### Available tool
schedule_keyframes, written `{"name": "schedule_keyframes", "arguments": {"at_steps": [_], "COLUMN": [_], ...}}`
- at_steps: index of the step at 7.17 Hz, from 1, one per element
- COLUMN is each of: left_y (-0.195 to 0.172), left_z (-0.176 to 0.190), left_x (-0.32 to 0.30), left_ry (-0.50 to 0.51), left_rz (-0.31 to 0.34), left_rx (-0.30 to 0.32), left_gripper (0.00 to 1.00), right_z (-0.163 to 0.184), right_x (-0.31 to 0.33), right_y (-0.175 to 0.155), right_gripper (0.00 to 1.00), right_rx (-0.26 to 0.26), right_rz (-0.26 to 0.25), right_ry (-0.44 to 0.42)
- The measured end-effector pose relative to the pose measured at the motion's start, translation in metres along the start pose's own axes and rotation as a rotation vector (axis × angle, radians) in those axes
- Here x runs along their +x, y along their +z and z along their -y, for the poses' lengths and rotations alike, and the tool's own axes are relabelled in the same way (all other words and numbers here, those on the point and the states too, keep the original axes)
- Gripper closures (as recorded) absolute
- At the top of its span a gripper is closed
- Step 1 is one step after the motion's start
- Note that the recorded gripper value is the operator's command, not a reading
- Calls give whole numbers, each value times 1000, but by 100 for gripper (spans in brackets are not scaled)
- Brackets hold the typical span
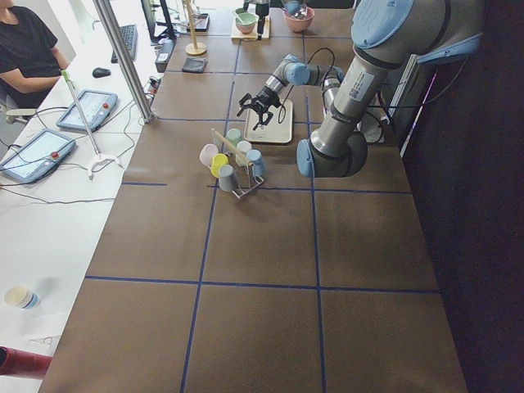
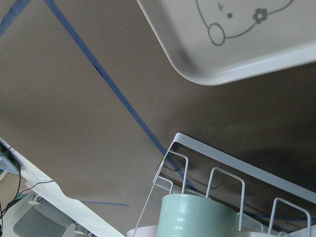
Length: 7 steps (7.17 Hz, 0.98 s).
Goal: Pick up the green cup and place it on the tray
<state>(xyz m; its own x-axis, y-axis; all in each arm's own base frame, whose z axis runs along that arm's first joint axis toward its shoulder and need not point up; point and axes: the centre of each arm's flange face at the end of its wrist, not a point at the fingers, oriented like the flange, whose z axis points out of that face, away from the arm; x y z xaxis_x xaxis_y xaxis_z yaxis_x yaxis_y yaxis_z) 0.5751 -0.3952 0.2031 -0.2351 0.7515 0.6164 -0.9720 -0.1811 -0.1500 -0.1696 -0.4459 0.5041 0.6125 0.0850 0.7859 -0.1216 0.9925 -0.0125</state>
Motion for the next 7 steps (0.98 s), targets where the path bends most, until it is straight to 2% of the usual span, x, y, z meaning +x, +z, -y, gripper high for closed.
{"name": "schedule_keyframes", "arguments": {"at_steps": [3,7], "left_y": [27,52], "left_z": [26,38], "left_x": [17,21], "left_ry": [116,135], "left_rz": [9,65], "left_rx": [-150,-262], "left_gripper": [0,0], "right_z": [-4,-4], "right_x": [7,9], "right_y": [2,1], "right_gripper": [0,0], "right_rx": [-6,-6], "right_rz": [-7,-8], "right_ry": [4,6]}}
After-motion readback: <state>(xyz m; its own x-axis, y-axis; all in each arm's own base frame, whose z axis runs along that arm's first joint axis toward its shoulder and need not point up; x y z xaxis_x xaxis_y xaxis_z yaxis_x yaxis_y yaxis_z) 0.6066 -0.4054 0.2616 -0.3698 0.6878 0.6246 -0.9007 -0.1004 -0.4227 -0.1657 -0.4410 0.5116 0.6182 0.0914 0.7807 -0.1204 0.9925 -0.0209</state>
